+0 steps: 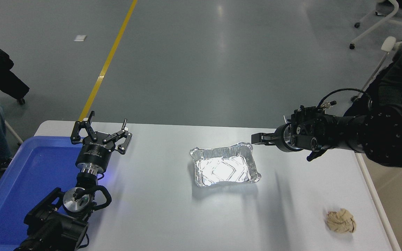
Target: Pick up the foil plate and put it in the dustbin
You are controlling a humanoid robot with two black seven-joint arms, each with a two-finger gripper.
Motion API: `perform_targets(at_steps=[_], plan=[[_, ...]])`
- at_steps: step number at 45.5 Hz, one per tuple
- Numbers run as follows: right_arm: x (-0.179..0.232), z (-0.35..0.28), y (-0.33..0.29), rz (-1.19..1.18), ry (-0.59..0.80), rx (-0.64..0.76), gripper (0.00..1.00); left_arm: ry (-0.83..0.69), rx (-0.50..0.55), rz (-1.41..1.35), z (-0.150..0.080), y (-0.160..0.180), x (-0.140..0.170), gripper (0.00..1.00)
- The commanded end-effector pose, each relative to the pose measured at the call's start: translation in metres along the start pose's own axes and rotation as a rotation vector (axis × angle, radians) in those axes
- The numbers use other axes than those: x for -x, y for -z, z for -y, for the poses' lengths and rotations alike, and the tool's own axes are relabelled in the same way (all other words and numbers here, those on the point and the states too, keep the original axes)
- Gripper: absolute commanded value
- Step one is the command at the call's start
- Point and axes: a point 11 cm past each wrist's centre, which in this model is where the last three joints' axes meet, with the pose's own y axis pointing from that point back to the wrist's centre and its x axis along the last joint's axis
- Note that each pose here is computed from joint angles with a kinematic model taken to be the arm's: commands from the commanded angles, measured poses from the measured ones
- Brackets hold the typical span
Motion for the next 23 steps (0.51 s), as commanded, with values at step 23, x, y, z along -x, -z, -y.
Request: perform_targets(at_steps=[23], plan=[[0.05,0.035,-0.005,0.035,-0.024,-0.039,1.0,0.0,0.001,-0.001,0.0,0.0,0.0,0.99]])
